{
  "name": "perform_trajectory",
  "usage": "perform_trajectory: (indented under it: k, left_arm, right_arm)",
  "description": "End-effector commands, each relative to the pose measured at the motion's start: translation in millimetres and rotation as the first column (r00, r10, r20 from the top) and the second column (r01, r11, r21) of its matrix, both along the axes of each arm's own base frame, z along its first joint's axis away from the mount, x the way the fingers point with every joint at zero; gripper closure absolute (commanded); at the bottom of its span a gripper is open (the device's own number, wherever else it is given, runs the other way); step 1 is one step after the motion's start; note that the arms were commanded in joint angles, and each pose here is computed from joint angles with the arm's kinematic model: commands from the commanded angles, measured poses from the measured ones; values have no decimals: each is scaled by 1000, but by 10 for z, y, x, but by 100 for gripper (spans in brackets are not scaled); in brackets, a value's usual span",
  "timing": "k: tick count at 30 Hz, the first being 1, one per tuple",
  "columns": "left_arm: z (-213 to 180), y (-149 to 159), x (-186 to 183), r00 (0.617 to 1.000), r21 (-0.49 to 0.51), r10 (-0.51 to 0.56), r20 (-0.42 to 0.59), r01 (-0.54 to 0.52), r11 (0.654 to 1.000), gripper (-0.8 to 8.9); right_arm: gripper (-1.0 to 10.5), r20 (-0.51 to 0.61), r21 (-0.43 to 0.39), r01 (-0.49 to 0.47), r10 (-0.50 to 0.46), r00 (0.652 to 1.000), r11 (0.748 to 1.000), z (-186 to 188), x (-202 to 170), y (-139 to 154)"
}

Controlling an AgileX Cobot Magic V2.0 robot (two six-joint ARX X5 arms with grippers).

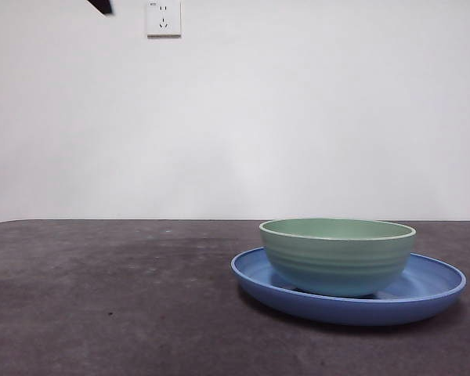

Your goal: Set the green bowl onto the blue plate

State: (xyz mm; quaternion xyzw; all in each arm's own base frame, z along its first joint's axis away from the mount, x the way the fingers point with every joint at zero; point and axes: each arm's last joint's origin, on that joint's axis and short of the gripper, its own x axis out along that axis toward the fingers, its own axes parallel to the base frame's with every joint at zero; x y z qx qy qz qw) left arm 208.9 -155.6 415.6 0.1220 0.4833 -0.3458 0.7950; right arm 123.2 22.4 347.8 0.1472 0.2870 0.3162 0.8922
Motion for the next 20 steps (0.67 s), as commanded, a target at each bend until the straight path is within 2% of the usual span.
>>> perform_trajectory:
  k: [1,5,8,14,20]
  left_arm:
    - [51,174,-273,989,-63,-46,137,55,997,153]
    - [61,519,-751,950,-152,-42,311,93,984,153]
    - [-17,722,-1031,932,-205,-10,362,91,975,153]
    - [-295,986,-1394,920,-300,66,387,58,952,153]
    - [-544,1090,-1538,933,-352,125,336,1,936,154]
  right_arm:
    - [339,25,-8,-3,4,1000,1000,52,1,3]
    - [339,25,-7,-4,4,1000,1000,52,1,3]
    - [338,25,-7,-4,4,1000,1000,52,1,3]
    - [339,21,-7,-4,4,1000,1000,50,-2,3]
    - [338,-3,-11,-6,6,1000,1000,29,-15,3]
